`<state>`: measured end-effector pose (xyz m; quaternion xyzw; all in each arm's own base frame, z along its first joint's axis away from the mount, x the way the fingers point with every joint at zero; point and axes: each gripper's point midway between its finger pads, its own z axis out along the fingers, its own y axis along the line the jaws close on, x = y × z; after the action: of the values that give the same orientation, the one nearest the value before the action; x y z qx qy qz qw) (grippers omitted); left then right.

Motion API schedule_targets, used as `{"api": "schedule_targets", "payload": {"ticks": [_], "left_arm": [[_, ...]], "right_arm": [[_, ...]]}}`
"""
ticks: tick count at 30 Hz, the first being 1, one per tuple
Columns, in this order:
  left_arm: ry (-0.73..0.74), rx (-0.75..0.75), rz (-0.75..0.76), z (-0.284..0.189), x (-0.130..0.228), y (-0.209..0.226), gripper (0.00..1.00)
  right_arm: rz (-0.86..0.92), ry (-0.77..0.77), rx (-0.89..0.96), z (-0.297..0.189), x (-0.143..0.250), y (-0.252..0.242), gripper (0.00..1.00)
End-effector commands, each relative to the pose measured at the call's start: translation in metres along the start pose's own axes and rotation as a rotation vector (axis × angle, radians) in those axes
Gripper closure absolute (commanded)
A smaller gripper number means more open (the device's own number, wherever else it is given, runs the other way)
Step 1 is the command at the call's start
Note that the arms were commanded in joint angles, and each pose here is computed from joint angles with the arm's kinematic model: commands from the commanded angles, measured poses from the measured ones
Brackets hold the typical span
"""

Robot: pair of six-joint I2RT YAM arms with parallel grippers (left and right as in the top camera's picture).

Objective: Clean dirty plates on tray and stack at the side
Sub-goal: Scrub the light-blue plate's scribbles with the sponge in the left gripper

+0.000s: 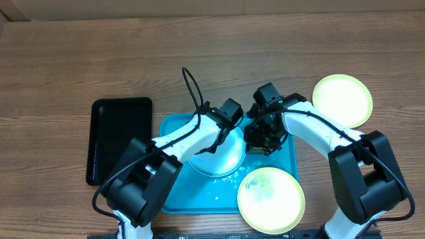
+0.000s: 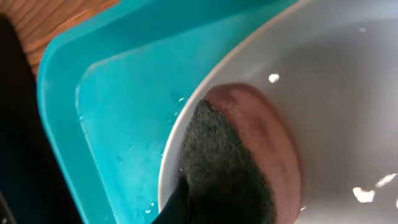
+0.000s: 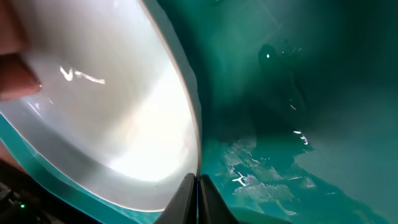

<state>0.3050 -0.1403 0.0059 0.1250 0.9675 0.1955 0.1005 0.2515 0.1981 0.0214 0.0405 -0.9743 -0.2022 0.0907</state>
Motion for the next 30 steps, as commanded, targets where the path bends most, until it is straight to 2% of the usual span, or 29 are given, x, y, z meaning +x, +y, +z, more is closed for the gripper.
{"api": "schedule_targets", "payload": {"ticks": [1, 8, 12, 19, 23, 27, 30], "left_arm": [[0.061, 0.237, 0.041, 0.004, 0.003, -0.044, 0.96], [0.004, 0.429, 0.063, -0.024, -0.026, -0.075, 0.96], [-0.01, 0.504, 0.103, -0.031, -0.029, -0.087, 0.96], [-0.021, 0.559, 0.127, -0.036, -0.03, -0.095, 0.96], [-0.02, 0.537, 0.121, -0.034, -0.031, -0.091, 0.96], [-0.012, 0.374, 0.07, -0.019, -0.032, -0.06, 0.96], [-0.003, 0.341, 0.077, -0.018, -0.032, -0.049, 0.96]], "right_arm": [[-0.001, -0.015, 0.065, -0.001, -0.002, -0.016, 0.96], [0.001, -0.015, 0.065, -0.001, -0.002, -0.016, 0.96], [0.0, -0.015, 0.064, -0.001, -0.002, -0.016, 0.96], [-0.001, -0.016, 0.064, -0.001, -0.002, -0.016, 0.96], [-0.001, -0.018, 0.064, -0.001, -0.003, -0.016, 0.96], [0.0, -0.015, 0.065, -0.001, -0.002, -0.016, 0.96], [0.0, -0.015, 0.065, -0.001, -0.002, -0.016, 0.96]]}}
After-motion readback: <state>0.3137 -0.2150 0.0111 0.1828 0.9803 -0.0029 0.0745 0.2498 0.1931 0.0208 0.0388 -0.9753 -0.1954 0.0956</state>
